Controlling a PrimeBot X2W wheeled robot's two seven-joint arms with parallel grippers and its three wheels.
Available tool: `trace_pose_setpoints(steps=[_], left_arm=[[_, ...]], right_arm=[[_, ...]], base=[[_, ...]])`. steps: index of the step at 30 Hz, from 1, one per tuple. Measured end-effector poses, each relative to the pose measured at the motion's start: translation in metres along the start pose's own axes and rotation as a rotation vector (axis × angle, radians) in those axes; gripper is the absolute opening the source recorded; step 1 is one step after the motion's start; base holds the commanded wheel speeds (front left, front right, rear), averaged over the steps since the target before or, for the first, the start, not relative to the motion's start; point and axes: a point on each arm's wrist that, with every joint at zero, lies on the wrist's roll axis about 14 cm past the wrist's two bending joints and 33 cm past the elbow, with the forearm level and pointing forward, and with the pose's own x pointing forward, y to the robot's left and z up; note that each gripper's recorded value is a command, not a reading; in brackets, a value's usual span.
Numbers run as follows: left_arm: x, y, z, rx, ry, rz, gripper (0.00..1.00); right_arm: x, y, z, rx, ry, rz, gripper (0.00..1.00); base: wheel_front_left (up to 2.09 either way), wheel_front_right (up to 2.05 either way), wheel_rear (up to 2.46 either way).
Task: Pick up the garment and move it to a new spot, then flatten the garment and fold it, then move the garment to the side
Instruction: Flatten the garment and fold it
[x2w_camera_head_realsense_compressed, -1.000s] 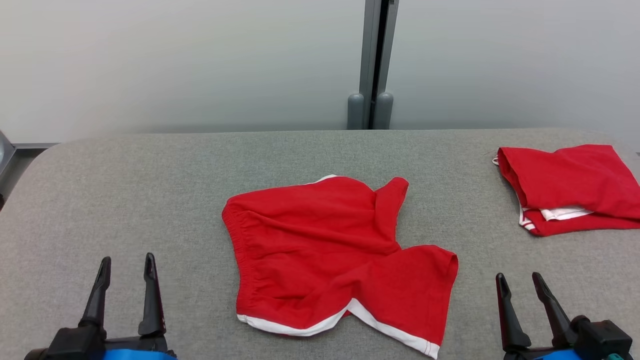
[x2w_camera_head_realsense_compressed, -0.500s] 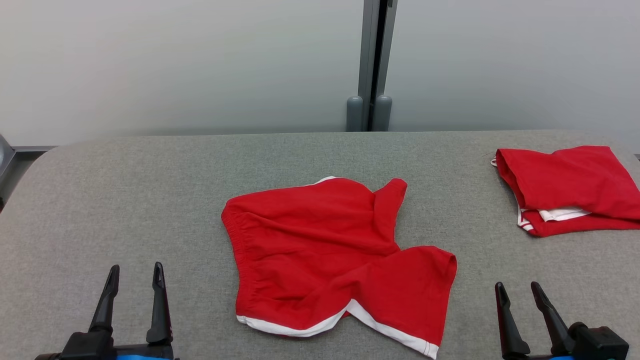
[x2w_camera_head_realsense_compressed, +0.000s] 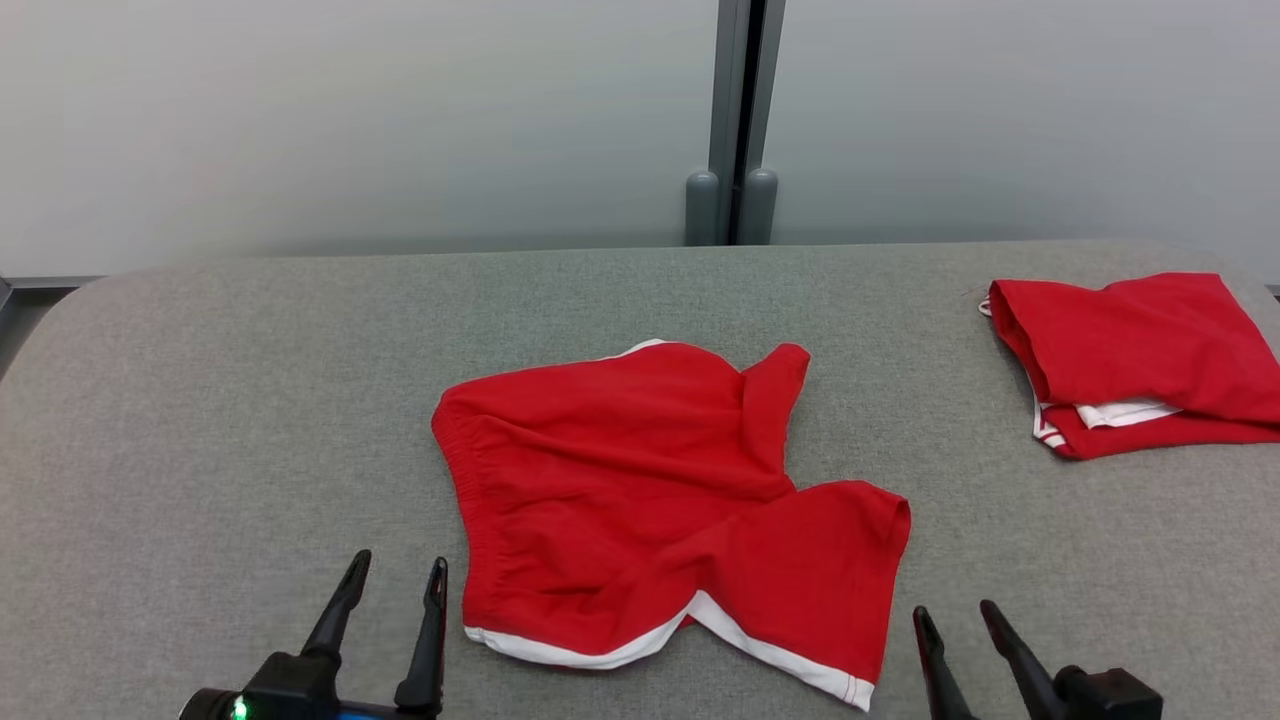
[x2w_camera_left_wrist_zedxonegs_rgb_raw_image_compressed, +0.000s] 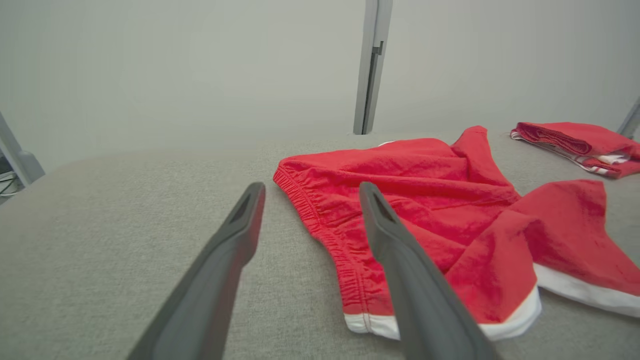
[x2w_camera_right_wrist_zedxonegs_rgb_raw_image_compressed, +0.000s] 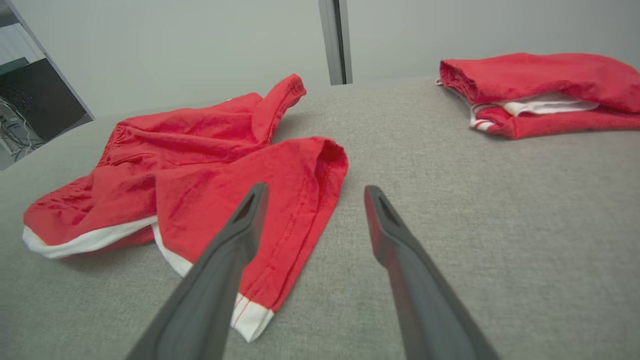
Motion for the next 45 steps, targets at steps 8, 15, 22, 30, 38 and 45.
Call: trace_pose_setpoints(steps=[8,15,22,30,38,45], left_arm=[[0.009,-0.017,-0.042,-0.018,0.146,-0.09,1.0],[0.012,-0.023,-0.074,-0.032,0.264,-0.133,1.0],[0.015,-0.03,-0.091,-0.057,0.33,-0.165,1.0],[0.01,-0.043,-0.106,-0.081,0.392,-0.205,1.0],[0.016,-0.05,-0.101,-0.086,0.38,-0.228,0.97],[0.018,-0.059,-0.101,-0.113,0.384,-0.245,0.0]], right_arm=[[-0.008,0.019,-0.05,0.034,0.162,0.048,1.0],[-0.011,0.032,-0.081,0.083,0.274,0.077,1.0],[-0.004,0.045,-0.089,0.122,0.306,0.11,1.0],[0.001,0.058,-0.092,0.153,0.321,0.147,1.0],[0.003,0.063,-0.092,0.183,0.325,0.153,1.0],[0.01,0.052,-0.087,0.238,0.311,0.105,0.0]], base=[[0.0,0.0,0.0],[0.0,0.0,0.0],[0.0,0.0,0.0],[0.0,0.0,0.0],[0.0,0.0,0.0],[0.0,0.0,0.0]])
